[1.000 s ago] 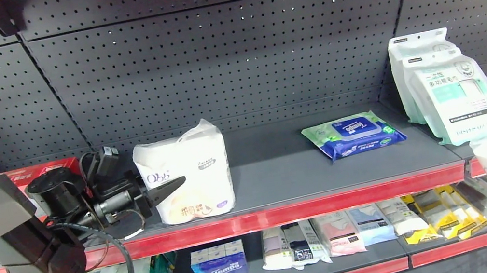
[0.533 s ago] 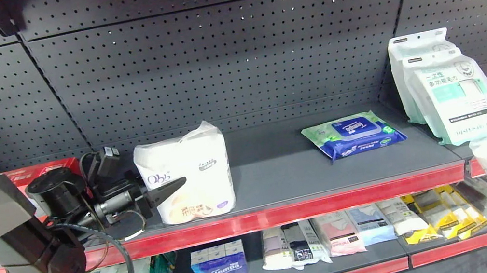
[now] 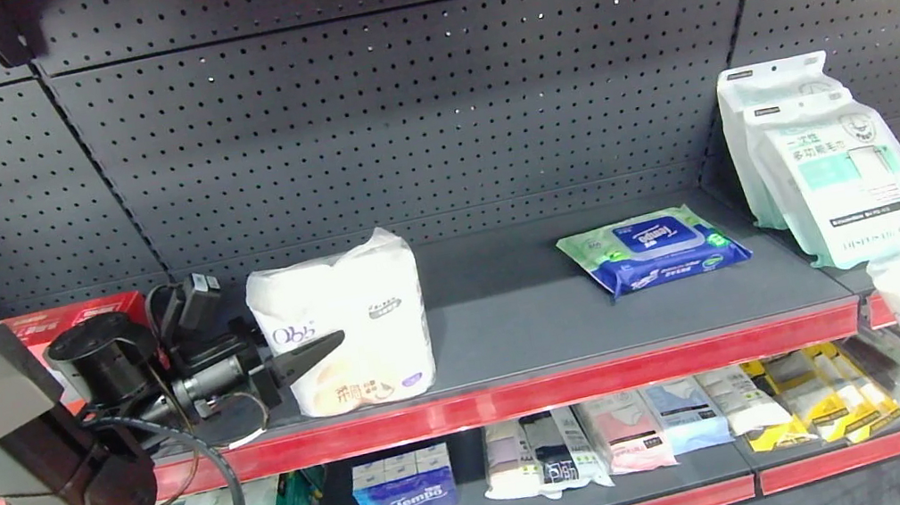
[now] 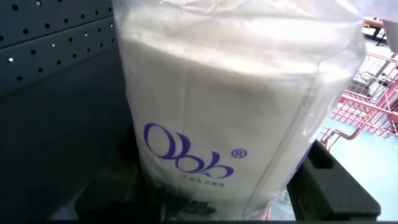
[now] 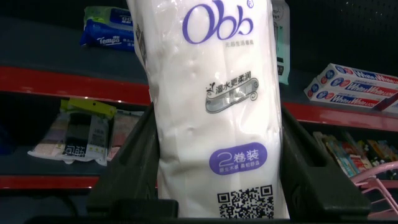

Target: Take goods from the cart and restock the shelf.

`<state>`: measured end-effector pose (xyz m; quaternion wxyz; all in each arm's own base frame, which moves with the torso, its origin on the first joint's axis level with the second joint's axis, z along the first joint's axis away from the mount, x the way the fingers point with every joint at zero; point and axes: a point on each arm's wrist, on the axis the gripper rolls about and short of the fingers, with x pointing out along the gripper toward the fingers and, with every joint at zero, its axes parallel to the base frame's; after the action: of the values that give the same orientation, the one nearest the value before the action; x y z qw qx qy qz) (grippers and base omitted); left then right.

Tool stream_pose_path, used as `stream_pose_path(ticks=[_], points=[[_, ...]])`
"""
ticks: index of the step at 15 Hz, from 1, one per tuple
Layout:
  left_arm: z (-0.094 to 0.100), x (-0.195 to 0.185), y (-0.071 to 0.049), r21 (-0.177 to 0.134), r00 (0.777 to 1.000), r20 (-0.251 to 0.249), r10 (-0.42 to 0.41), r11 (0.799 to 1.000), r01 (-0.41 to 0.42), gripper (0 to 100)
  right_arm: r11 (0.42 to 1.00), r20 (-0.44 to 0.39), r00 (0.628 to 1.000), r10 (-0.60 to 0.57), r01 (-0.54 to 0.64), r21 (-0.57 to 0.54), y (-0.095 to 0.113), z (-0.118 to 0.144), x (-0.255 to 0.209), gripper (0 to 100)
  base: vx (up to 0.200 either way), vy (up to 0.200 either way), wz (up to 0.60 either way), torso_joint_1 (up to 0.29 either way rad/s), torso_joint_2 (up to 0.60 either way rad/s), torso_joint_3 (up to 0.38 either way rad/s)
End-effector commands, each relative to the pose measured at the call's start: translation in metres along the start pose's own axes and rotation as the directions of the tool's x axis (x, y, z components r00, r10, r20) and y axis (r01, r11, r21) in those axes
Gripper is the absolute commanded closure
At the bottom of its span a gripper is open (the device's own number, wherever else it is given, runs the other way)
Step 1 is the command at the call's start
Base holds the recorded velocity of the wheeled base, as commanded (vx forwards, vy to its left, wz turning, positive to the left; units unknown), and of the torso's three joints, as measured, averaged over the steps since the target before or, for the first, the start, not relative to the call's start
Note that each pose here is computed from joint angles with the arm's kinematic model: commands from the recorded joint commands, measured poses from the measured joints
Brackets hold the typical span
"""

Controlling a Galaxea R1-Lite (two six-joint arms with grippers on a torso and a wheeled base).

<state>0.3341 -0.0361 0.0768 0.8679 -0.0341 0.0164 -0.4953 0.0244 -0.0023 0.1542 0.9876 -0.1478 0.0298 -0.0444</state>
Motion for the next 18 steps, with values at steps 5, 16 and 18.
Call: stream_pose_path(ticks=[5, 16, 18], points=[[-0.004, 0.0, 0.0, -0.008, 1.0, -0.009, 0.005, 1.0, -0.005, 0, 1.0, -0.003, 1.0, 0.001, -0.001, -0.001, 0.001, -0.002, 0.0, 100, 0.0, 0.0, 0.0, 0.0, 0.0, 0.0], [0.041, -0.014, -0.023, 0.04, 0.998, 0.06, 0.002, 0.999, -0.004, 0, 1.0, -0.016, 1.0, 0.005, -0.005, -0.001, 0.002, -0.005, 0.0, 100, 0.0, 0.0, 0.0, 0.0, 0.0, 0.0], [0.056, -0.02, -0.03, 0.045, 0.996, 0.086, 0.003, 0.999, -0.007, 0, 1.0, -0.019, 1.0, 0.006, -0.006, 0.0, 0.002, -0.005, 0.001, 100, 0.0, 0.0, 0.0, 0.0, 0.0, 0.0]])
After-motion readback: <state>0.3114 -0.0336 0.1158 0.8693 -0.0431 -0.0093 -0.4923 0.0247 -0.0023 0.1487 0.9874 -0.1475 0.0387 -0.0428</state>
